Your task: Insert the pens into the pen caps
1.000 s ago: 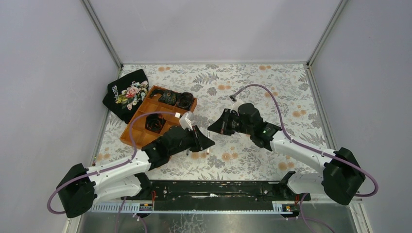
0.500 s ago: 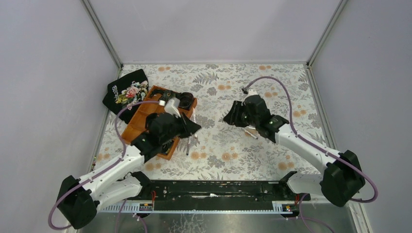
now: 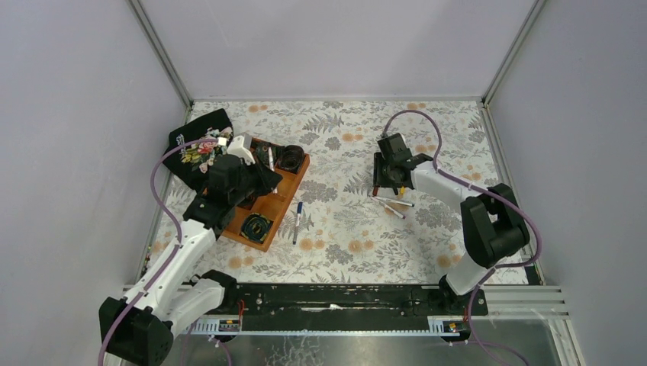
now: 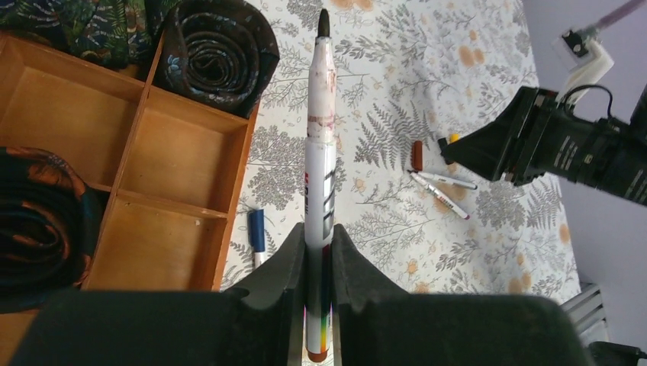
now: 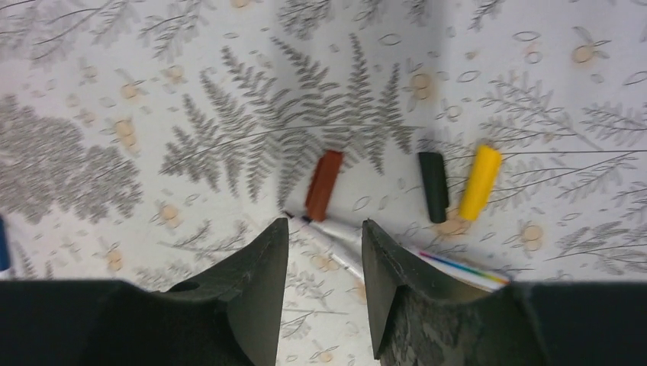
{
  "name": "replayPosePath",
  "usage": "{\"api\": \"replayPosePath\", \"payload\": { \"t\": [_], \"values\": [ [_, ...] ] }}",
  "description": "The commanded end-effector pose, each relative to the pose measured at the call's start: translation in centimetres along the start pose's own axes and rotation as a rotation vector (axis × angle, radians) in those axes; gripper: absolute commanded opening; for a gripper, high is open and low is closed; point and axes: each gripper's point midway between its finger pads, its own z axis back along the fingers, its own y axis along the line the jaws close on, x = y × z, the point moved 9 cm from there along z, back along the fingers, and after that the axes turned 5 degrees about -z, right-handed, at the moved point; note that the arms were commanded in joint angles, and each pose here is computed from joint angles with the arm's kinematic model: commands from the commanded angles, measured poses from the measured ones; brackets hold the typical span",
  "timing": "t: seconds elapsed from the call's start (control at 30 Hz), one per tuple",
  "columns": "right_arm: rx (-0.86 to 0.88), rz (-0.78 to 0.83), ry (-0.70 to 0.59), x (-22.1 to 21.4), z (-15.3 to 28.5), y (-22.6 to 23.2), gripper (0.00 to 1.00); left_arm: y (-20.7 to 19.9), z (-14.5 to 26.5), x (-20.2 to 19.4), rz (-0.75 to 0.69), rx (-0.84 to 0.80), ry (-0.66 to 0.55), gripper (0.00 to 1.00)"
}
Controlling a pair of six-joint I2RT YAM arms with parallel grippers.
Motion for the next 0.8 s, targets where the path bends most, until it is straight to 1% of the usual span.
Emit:
{"api": "replayPosePath", "payload": {
  "t": [0.0, 0.17, 0.37, 0.53, 0.77],
  "values": [
    [-0.094, 0.05, -0.041, 2.4, -0.5, -1.6, 0.46, 0.5, 0.1, 0.3, -0.054, 0.019, 0.002, 0.0],
    [-0.156, 0.078, 0.001, 2.8, -2.2, -3.3, 0.43, 0.5, 0.1, 0.5, -0.049, 0.017, -0.007, 0.0],
    [-0.157, 0.111, 0.057, 2.6, -3.8, -3.6, 0.37, 0.7, 0.0, 0.4, -0.037, 0.013, -0.007, 0.0],
    [-0.157, 0.133, 0.077, 2.4, -4.5, -3.7, 0.31, 0.8, 0.0, 0.5, -0.031, 0.009, -0.011, 0.0],
    [-0.178, 0.151, 0.124, 1.6, -5.4, -4.1, 0.27, 0.9, 0.0, 0.5, -0.024, 0.001, -0.014, 0.0]
  ]
}}
